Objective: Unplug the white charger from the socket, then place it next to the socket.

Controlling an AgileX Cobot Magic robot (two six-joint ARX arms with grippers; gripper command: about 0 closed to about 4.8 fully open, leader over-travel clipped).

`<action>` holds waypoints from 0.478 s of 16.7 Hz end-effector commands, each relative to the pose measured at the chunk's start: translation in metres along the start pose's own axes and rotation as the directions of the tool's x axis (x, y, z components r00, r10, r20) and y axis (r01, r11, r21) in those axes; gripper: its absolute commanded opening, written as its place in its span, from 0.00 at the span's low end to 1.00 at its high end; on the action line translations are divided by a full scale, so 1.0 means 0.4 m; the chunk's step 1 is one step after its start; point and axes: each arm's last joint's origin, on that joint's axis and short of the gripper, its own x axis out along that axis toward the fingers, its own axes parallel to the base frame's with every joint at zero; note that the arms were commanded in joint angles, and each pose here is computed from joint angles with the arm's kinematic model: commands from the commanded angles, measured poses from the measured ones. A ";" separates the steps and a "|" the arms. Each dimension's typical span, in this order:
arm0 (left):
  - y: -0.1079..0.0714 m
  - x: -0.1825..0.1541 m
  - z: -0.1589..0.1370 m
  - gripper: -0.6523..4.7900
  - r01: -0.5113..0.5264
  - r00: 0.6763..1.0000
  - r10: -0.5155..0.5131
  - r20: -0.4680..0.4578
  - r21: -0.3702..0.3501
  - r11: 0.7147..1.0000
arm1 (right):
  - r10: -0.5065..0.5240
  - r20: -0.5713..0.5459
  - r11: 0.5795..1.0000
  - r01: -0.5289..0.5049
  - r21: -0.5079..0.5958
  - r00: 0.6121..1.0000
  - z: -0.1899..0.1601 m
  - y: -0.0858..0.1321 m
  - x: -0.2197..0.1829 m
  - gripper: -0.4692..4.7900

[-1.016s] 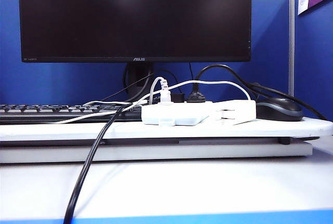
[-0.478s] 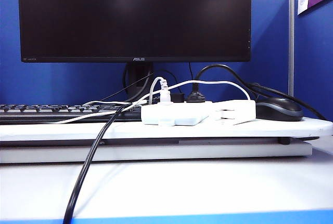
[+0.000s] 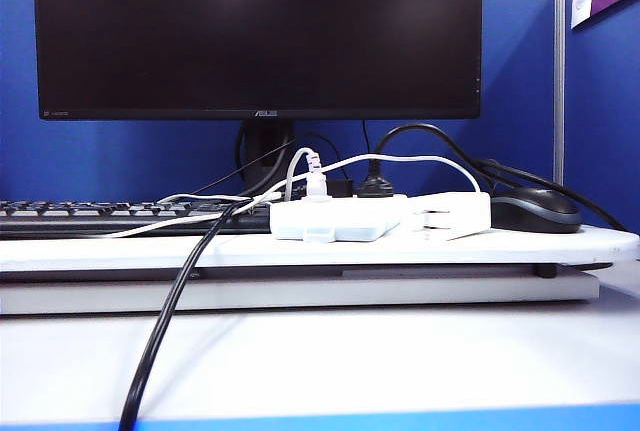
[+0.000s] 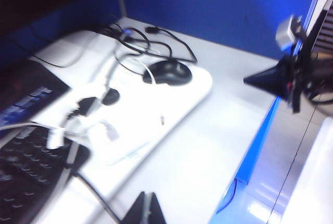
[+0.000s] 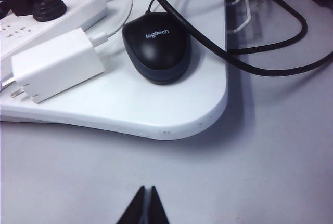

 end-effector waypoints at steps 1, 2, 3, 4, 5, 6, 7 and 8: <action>-0.022 0.070 -0.067 0.11 0.001 0.998 -0.001 0.055 -0.006 1.000 | 0.003 0.004 1.000 -0.003 0.003 1.000 0.000 0.000 0.001 0.09; -0.029 0.091 -0.099 0.11 0.002 0.999 -0.001 0.053 -0.007 1.000 | 0.003 0.004 1.000 -0.003 0.003 1.000 0.000 0.000 0.001 0.09; -0.036 0.112 -0.135 0.11 0.003 0.999 -0.002 0.053 -0.018 1.000 | 0.003 0.004 1.000 -0.003 0.003 1.000 0.000 0.000 0.001 0.09; -0.043 0.132 -0.166 0.11 0.007 0.997 -0.004 0.076 -0.034 0.999 | 0.003 0.004 1.000 -0.003 0.003 1.000 0.000 0.000 0.001 0.09; -0.051 0.152 -0.204 0.11 0.027 0.991 -0.020 0.132 -0.048 0.999 | 0.002 0.004 1.000 -0.002 0.003 1.000 0.000 0.000 0.001 0.09; -0.049 0.156 -0.230 0.11 0.019 0.985 -0.008 0.170 -0.065 0.998 | 0.003 0.003 1.000 -0.003 0.004 1.000 0.000 0.000 0.001 0.09; -0.046 0.164 -0.253 0.11 0.009 0.983 0.008 0.181 -0.094 0.996 | 0.003 0.003 1.000 -0.003 0.003 1.000 0.000 0.000 0.001 0.09; -0.035 0.171 -0.285 0.11 -0.011 0.984 0.036 0.173 -0.141 0.990 | 0.002 0.004 1.000 -0.002 0.004 1.000 0.000 0.000 0.001 0.09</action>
